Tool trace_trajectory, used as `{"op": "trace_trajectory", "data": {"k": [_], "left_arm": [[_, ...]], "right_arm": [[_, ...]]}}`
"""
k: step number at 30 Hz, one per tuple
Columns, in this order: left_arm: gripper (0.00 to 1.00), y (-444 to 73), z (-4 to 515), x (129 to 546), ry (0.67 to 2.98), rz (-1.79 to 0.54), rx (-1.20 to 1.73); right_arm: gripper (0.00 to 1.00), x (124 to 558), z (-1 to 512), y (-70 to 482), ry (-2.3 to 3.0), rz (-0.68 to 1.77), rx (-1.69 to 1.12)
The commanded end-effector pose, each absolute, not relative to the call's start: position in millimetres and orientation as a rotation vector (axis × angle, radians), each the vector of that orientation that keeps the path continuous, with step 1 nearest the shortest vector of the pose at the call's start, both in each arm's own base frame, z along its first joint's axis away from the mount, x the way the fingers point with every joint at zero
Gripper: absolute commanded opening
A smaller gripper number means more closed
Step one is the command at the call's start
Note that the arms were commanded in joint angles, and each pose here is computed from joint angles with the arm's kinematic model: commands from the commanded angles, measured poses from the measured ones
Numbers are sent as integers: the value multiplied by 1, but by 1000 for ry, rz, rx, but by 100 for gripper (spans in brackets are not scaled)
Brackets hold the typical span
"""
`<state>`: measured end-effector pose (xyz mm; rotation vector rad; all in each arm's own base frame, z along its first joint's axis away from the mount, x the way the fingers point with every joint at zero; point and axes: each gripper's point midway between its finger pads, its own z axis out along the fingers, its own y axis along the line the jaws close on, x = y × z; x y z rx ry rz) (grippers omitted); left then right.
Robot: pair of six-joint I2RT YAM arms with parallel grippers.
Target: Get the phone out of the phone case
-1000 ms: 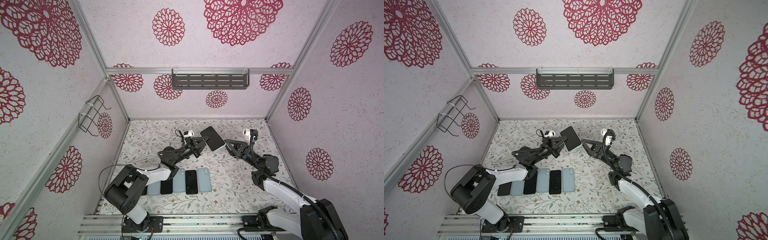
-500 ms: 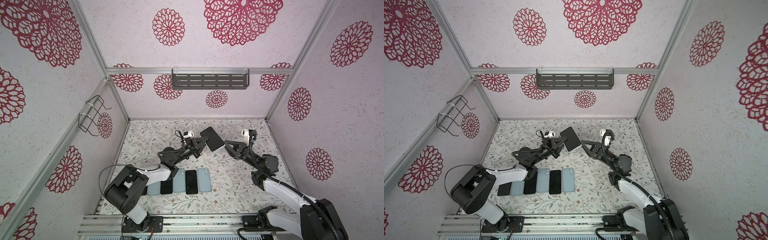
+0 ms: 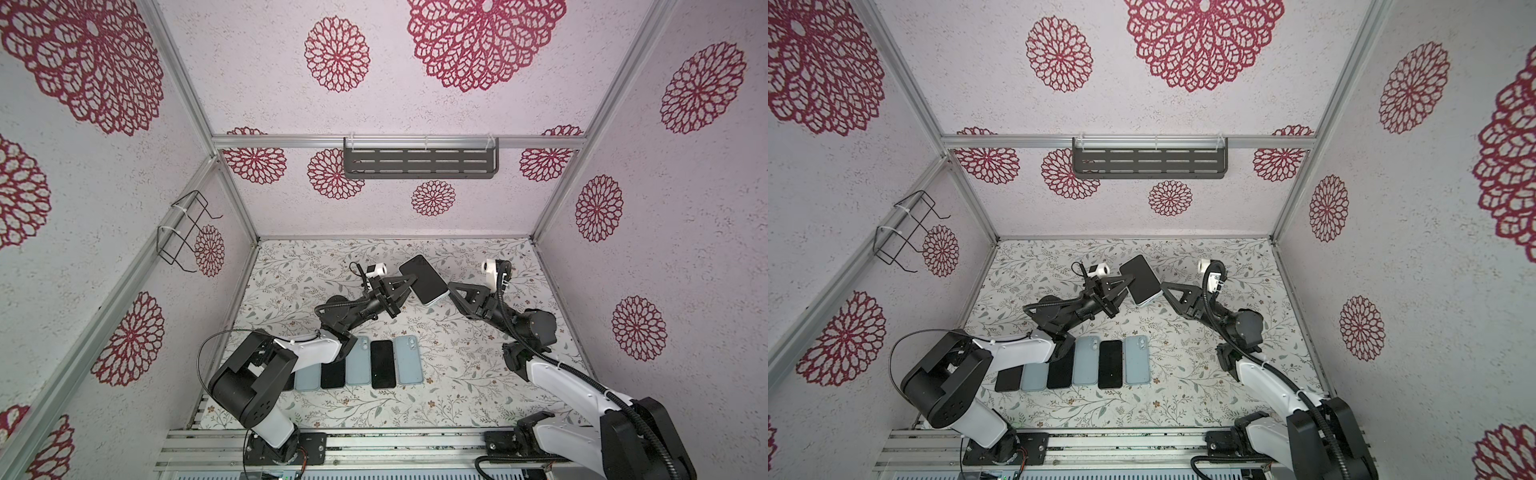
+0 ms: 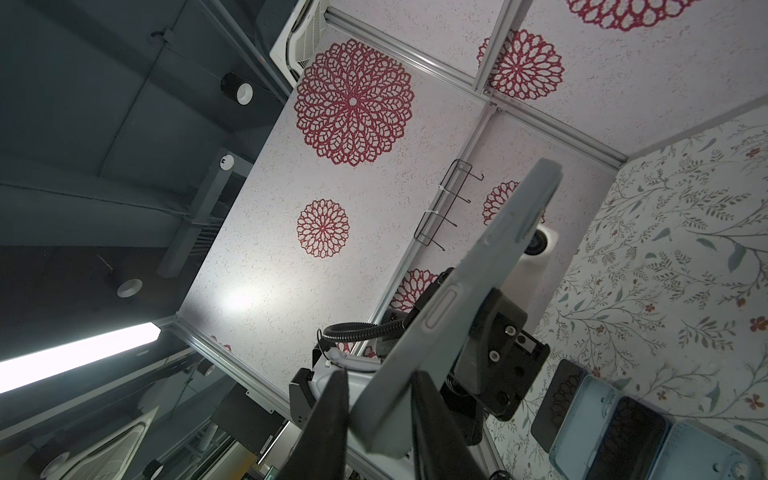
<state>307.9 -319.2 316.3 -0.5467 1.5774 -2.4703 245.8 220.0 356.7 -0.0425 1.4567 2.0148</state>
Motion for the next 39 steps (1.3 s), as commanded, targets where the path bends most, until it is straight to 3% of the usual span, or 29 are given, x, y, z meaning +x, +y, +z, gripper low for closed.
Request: {"op": "trace_trajectory", "data": {"k": [1,15,16,19,21,39], "left_arm": [[0,-313,336,300,1505,-2584,-581],[0,-314,347,303,1499,-2567,-553],[0,-315,346,303,1510,-2561,-552],[0,-313,344,303,1503,-2559,-562],[0,-311,341,304,1502,-2554,-571],[0,-311,342,301,1532,-2519,-541]], "right_arm": [[27,229,371,220,1398,2025,-135],[1,225,362,220,1397,2042,-136],[4,225,362,220,1391,2050,-135],[36,219,371,218,1332,2094,-163],[42,217,374,216,1312,2110,-164],[38,226,364,220,1389,2104,-112]]}}
